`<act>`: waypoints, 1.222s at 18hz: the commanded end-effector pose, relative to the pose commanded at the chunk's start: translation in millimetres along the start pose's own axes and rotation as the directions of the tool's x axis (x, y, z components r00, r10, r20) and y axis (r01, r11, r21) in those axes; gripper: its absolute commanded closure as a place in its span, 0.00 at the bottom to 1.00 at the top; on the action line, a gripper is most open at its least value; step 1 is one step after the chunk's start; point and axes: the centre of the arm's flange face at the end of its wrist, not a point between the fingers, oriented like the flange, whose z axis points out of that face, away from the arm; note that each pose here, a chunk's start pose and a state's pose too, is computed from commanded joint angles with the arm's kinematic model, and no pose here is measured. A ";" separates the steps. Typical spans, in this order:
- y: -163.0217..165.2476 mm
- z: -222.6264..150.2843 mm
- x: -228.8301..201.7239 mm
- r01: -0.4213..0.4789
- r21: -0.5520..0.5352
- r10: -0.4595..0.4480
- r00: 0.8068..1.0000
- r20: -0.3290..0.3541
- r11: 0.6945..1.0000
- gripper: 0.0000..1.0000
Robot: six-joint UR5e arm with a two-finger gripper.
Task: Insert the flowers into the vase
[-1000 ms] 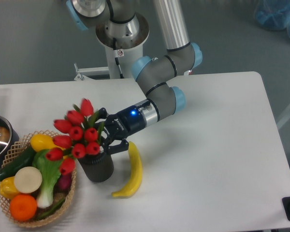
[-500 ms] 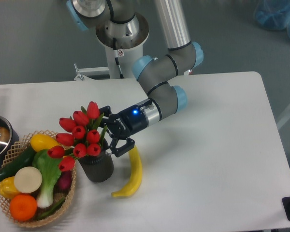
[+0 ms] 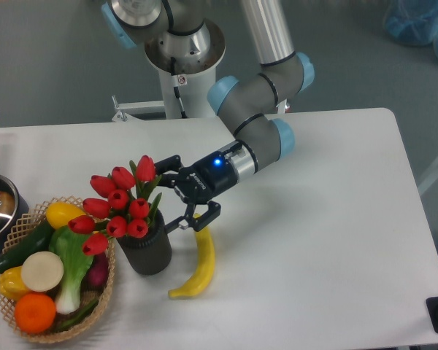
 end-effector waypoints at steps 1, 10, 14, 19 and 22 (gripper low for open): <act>-0.8 -6.2 0.7 -0.003 -0.020 0.003 1.000 0.008 1.000 0.00; -77.2 -84.3 -36.3 -0.053 -0.375 0.104 0.988 0.116 0.926 0.00; -119.9 -115.3 -64.2 -0.048 -0.475 0.151 0.972 0.182 0.878 0.00; -162.8 -140.9 -78.6 -0.003 -0.714 0.236 0.944 0.228 0.701 0.00; -176.2 -147.3 -72.4 0.009 -0.817 0.290 0.933 0.215 0.577 0.00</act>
